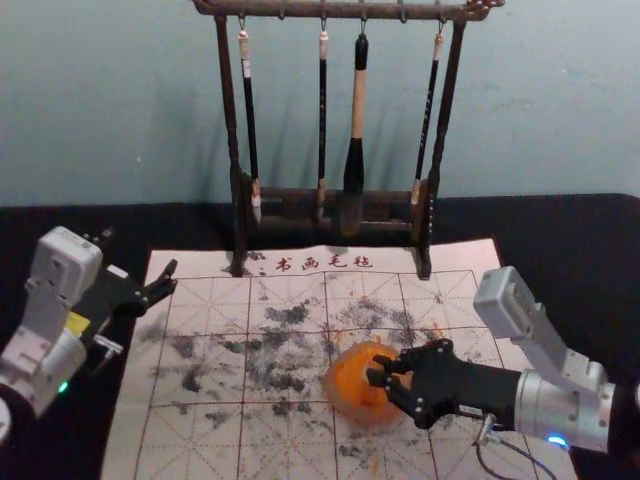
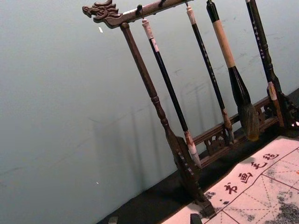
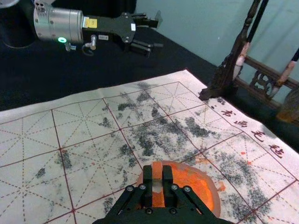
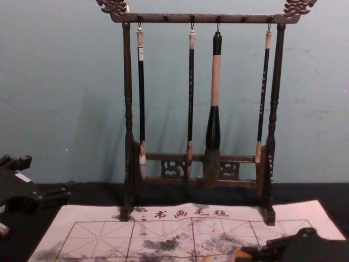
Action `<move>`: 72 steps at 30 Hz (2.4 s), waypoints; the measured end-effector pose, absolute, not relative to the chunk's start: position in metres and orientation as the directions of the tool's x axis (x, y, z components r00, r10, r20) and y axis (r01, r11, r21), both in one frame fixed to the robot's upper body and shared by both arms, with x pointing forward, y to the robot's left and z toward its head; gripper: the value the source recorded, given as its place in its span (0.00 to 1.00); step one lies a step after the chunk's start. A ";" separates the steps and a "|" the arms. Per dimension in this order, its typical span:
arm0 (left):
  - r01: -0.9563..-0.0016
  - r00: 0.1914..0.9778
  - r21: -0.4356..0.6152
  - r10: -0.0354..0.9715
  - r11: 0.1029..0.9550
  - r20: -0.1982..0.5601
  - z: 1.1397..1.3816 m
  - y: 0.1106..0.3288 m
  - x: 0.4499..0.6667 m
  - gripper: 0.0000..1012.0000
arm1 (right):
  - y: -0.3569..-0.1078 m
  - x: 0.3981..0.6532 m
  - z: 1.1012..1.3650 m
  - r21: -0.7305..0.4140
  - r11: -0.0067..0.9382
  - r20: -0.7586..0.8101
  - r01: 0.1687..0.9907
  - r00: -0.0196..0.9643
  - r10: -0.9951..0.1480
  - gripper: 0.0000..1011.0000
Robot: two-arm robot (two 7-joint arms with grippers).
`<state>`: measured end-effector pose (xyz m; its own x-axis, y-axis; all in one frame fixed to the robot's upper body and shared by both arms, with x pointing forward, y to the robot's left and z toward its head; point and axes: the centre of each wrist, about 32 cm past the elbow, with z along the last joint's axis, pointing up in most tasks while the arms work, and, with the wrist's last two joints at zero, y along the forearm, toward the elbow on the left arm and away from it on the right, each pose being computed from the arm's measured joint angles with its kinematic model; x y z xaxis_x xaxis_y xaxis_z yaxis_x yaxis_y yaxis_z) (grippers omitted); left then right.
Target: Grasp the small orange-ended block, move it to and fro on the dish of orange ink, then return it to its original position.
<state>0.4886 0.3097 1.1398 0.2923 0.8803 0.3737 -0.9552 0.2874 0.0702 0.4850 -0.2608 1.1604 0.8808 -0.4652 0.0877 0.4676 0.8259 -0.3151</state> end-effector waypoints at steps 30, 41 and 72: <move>-0.955 0.292 0.070 0.880 0.287 0.374 1.140 0.310 0.489 0.99 | -0.254 0.508 1.159 -0.345 0.795 0.073 0.499 0.858 -0.508 0.09; -0.955 0.292 0.070 0.880 0.287 0.374 1.140 0.310 0.489 0.99 | -0.259 0.510 1.159 -0.353 0.777 0.065 0.521 0.842 -0.535 0.09; -0.955 0.292 0.070 0.880 0.287 0.374 1.140 0.310 0.489 0.99 | -0.275 0.484 1.178 -0.399 0.750 0.093 0.527 0.838 -0.538 0.09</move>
<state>0.4886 0.3097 1.1398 0.2923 0.8803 0.3738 -0.9552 0.2874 0.0702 0.4845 -0.2751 1.1776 0.8376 -0.5382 0.0933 0.5267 0.7504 -0.3994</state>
